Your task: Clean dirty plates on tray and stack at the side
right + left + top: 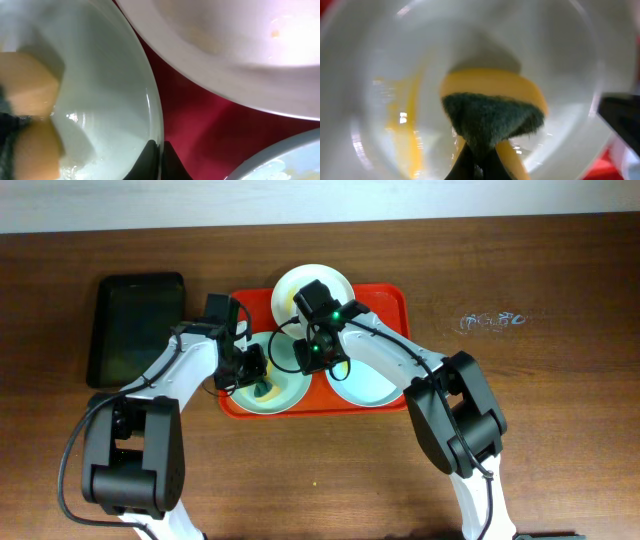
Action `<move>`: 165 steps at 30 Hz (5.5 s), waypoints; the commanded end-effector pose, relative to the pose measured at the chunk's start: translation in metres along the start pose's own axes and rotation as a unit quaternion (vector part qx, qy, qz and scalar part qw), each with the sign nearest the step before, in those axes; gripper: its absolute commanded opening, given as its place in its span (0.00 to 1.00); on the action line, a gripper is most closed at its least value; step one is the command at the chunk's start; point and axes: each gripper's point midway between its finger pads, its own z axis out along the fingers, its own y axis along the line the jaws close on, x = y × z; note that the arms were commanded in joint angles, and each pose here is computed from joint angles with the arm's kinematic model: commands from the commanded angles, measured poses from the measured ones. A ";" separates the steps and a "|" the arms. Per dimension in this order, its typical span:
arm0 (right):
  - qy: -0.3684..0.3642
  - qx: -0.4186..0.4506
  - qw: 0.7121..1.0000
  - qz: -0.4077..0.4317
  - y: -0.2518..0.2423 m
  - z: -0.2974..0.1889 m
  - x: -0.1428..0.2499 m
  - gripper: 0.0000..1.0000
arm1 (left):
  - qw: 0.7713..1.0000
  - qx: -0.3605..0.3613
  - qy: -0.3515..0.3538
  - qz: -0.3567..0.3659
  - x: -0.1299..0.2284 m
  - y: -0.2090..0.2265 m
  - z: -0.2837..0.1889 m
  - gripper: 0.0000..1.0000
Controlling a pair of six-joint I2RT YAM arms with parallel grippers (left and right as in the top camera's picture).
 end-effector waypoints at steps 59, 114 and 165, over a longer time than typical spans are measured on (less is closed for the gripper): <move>-0.289 0.598 0.704 -0.253 0.090 -0.310 -0.078 0.04 | 0.885 -0.270 -0.215 -0.312 0.000 0.190 -0.215 0.00; -0.210 0.052 0.968 0.124 -0.162 -0.031 -0.094 0.73 | 0.905 -0.210 -0.214 -0.304 -0.012 0.172 -0.203 0.00; -0.063 -0.008 0.992 0.106 -0.026 0.005 -0.045 0.04 | 0.986 -0.018 -0.145 -0.075 -0.069 -0.012 0.014 0.00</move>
